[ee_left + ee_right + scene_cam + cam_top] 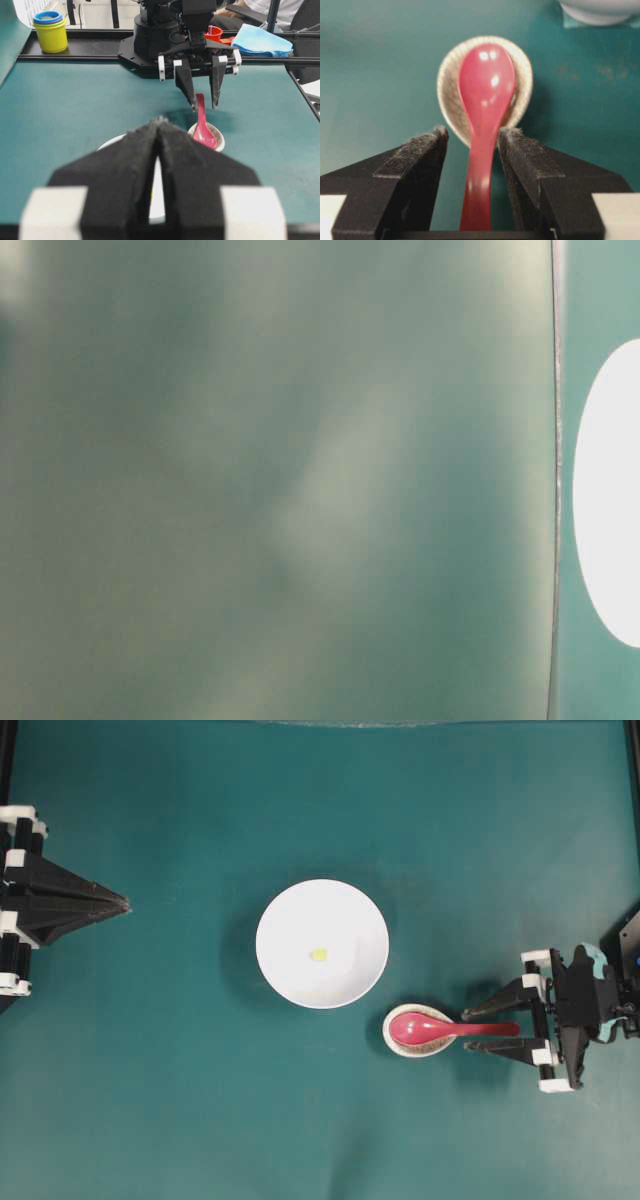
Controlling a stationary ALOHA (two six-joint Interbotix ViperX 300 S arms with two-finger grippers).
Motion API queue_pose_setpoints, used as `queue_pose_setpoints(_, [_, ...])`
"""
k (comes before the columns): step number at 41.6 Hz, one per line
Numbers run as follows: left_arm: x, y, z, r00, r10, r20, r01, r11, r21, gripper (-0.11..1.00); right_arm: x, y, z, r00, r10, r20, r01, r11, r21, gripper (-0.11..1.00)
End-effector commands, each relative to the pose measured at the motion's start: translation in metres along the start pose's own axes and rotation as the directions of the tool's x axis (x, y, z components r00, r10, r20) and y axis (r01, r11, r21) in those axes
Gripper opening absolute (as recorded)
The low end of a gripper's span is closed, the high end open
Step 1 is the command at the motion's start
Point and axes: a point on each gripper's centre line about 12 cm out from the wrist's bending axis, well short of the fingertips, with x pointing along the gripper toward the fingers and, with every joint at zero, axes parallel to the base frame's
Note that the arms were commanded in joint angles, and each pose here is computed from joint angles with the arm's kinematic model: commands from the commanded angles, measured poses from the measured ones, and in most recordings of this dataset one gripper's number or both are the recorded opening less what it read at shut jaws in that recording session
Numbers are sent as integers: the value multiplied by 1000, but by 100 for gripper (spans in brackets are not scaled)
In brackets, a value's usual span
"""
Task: Scoop the yellow hexagonal prism block from the bowl with a spoon using the right arm.
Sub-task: 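Lower the open right gripper around the pink spoon handle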
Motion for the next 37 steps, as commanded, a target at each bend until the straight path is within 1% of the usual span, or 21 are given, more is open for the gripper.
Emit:
queue_pose_setpoints(1, [3,0,9,1000,-1,20,1,1000,6,0,1,3,2,1000,1,25,-1,1000,0,52])
queue_pose_setpoints(17, [3,0,9,1000,-1,18,1,1000,6,0,2,-2,-10,999,-38,-18,38,999,-12,52])
queue_pose_setpoints(25, [3,0,8,1000,-1,17,1,1000,5,0,2,-3,-11,999,-40,-24,39,999,-14,52])
queue_pose_setpoints(37, [3,0,9,1000,-1,18,1,1000,6,0,-1,1,-13,999,-19,-32,18,1000,-25,52])
